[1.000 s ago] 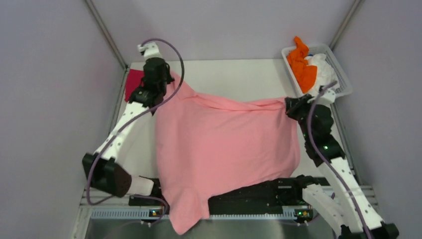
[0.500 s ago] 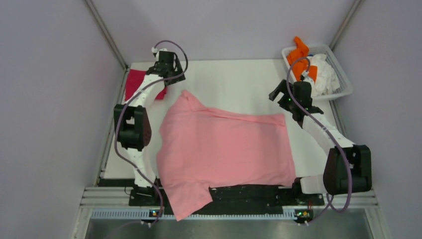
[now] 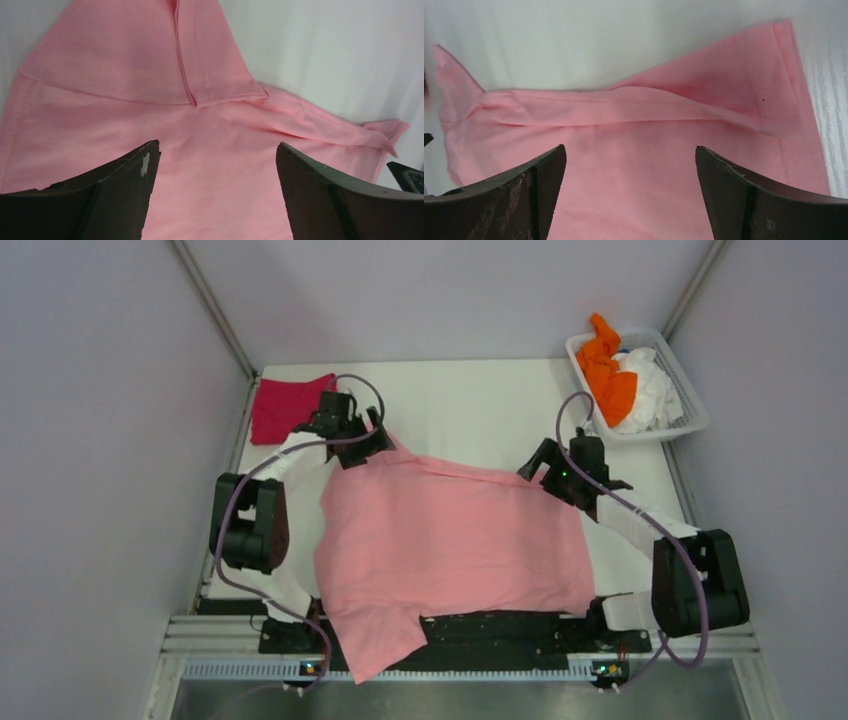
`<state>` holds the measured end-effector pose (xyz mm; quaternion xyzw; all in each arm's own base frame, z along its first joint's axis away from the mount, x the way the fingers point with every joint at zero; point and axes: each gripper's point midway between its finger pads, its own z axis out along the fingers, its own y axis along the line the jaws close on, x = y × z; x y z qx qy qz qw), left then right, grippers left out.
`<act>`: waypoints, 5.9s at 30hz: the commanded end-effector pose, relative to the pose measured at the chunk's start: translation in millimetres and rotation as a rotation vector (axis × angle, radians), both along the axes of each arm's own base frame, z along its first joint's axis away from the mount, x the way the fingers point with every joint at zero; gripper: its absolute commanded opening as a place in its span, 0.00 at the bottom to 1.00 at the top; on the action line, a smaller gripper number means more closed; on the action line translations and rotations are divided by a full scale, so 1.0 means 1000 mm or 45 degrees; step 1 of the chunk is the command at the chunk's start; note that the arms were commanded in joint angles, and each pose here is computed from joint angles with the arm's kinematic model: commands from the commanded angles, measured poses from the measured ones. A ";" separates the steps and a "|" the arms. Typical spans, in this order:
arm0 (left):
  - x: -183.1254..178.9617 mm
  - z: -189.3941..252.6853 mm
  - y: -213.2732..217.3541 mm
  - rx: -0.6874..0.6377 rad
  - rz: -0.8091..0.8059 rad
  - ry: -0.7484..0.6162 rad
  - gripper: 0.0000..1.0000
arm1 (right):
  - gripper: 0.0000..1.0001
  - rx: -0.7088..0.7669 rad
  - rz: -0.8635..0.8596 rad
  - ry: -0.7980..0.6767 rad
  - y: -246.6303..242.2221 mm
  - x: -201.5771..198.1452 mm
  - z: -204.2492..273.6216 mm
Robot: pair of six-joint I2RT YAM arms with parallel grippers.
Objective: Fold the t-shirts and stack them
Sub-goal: Flatten out the tshirt, then grab the side of the flattened tshirt closest away from the robot with both arms
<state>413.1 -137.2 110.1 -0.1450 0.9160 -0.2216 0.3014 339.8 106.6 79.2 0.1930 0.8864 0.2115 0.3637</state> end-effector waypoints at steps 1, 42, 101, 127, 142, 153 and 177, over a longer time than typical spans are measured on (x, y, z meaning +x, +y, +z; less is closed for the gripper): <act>0.021 -0.007 -0.019 -0.083 -0.061 0.044 0.86 | 0.99 -0.020 -0.087 -0.017 -0.007 0.006 -0.004; 0.244 0.031 -0.056 -0.385 -0.010 -0.342 0.54 | 0.98 -0.063 -0.130 -0.322 -0.027 0.214 0.030; 0.077 0.010 0.003 0.183 -0.002 0.031 0.99 | 0.99 -0.313 0.004 -0.052 -0.008 0.109 0.029; -0.295 -0.087 0.003 0.379 -0.189 0.505 0.69 | 0.98 -0.241 -0.488 0.000 -0.090 -0.109 0.005; -0.272 -0.110 -0.010 0.498 -0.197 0.523 0.00 | 0.79 -0.288 -0.512 0.171 -0.092 -0.109 -0.021; -0.275 -0.100 -0.012 0.424 -0.181 0.480 0.00 | 0.37 -0.285 -0.531 0.230 -0.087 -0.087 -0.047; -0.308 -0.056 -0.003 0.312 -0.192 0.500 0.00 | 0.00 -0.245 -0.508 0.357 -0.087 -0.152 -0.018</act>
